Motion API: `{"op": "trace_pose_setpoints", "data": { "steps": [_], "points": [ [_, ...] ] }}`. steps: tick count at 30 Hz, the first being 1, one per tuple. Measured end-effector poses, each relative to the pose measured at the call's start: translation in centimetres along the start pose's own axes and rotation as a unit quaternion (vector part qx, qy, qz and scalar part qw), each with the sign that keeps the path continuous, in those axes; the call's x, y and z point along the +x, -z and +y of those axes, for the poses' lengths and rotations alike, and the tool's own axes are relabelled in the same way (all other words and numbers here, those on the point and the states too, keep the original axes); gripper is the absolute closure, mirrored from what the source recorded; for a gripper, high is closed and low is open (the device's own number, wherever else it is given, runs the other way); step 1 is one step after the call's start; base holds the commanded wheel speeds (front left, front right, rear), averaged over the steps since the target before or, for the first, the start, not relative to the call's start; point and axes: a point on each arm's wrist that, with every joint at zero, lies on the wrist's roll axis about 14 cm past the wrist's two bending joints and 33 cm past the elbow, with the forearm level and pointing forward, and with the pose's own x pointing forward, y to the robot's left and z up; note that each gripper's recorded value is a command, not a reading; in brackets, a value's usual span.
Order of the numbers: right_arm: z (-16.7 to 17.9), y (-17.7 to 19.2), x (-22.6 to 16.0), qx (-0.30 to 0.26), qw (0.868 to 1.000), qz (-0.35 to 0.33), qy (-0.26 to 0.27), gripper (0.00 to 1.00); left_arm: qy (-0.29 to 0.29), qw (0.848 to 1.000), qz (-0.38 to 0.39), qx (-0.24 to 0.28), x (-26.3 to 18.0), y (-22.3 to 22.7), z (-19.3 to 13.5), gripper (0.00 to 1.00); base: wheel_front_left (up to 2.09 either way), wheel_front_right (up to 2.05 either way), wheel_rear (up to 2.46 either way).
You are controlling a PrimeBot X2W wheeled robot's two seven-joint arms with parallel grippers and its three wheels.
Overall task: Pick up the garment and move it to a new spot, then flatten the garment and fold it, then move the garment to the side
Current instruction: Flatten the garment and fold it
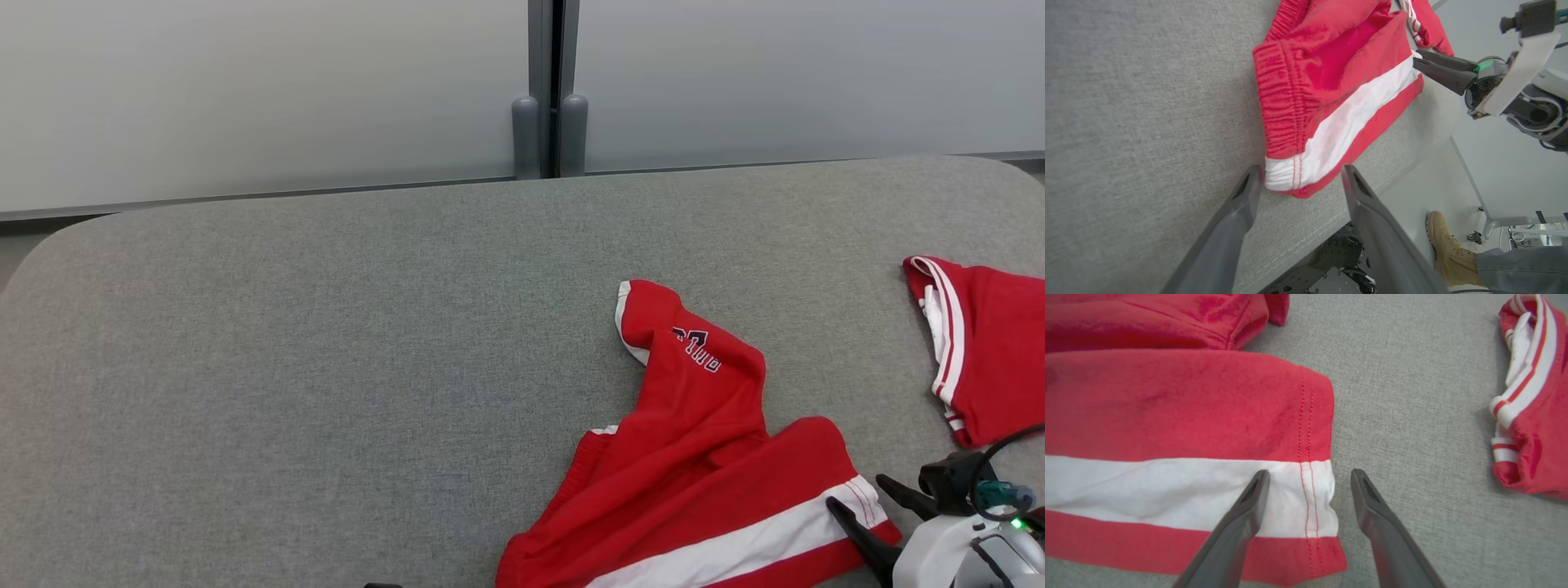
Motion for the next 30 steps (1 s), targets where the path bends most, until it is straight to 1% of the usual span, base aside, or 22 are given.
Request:
{"op": "trace_pose_setpoints", "data": {
  "steps": [7, 9, 11, 12, 13, 14, 16, 19, 22, 24, 26, 28, 30],
  "points": [
    [0.1, 0.5, -0.1, 0.007, 1.000, 0.005, -0.005, 0.00, 0.008, 1.000, -0.001, -0.004, 0.6, 0.1, -0.1, 0.00, 0.00, 0.00, 0.00],
    [0.2, 0.5, -0.1, 0.008, 1.000, 0.006, -0.007, 0.19, 0.010, 1.000, 0.000, -0.004, 0.7, 0.1, -0.1, 0.00, 0.00, 0.00, 0.00],
    [0.4, 0.6, -0.2, 0.011, 1.000, 0.007, -0.010, 0.62, 0.018, 1.000, 0.007, -0.003, 0.9, 0.3, -0.5, 0.00, 0.00, 0.00, 0.00],
    [0.5, 0.7, -0.2, 0.014, 1.000, 0.006, -0.012, 0.83, 0.022, 1.000, 0.009, -0.005, 0.9, 0.5, -0.6, 0.29, 0.00, 0.00, 0.00],
    [0.5, 0.7, -0.2, 0.014, 1.000, 0.006, -0.012, 1.00, 0.022, 1.000, 0.009, -0.005, 0.9, 0.5, -0.6, 0.70, 0.00, 0.00, 0.00],
    [0.5, 0.5, -0.2, 0.019, 1.000, 0.002, -0.013, 1.00, 0.025, 1.000, 0.009, -0.007, 1.0, 0.5, -0.8, 1.00, 0.00, 0.00, 0.00],
    [0.6, 0.3, -0.3, 0.026, 1.000, 0.000, -0.017, 1.00, 0.034, 0.999, 0.012, -0.005, 1.0, 0.5, -1.1, 1.00, 0.00, 0.00, 0.00],
    [-0.2, -0.5, -0.7, 0.033, 0.999, -0.014, -0.010, 1.00, 0.038, 0.999, 0.015, -0.001, 0.8, 0.6, -1.1, 1.00, 0.00, 0.00, 0.00],
    [-1.5, -1.7, -1.4, 0.028, 0.999, -0.040, 0.002, 1.00, 0.039, 0.999, -0.007, 0.003, 0.4, -0.5, -0.9, 1.00, 0.00, 0.00, 0.00],
    [-1.9, -2.2, -2.1, 0.030, 0.998, -0.054, 0.005, 1.00, 0.046, 0.998, -0.034, -0.001, 0.2, -1.9, -1.3, 1.00, 0.00, 0.00, 0.00],
    [-1.8, -3.3, -2.8, 0.062, 0.995, -0.083, 0.003, 1.00, 0.057, 0.996, -0.063, -0.002, -0.2, -3.5, -1.9, 1.00, 0.00, 0.00, 0.00],
    [-1.5, -5.5, -3.4, 0.108, 0.986, -0.127, -0.006, 1.00, 0.069, 0.993, -0.091, -0.004, -0.6, -5.2, -2.6, 1.00, 0.00, 0.00, 0.00],
    [-2.2, -8.5, -4.1, 0.121, 0.979, -0.163, -0.014, 1.00, 0.087, 0.990, -0.114, 0.005, -0.9, -7.4, -3.3, 1.00, 0.00, 0.00, 0.00]
  ]
}}
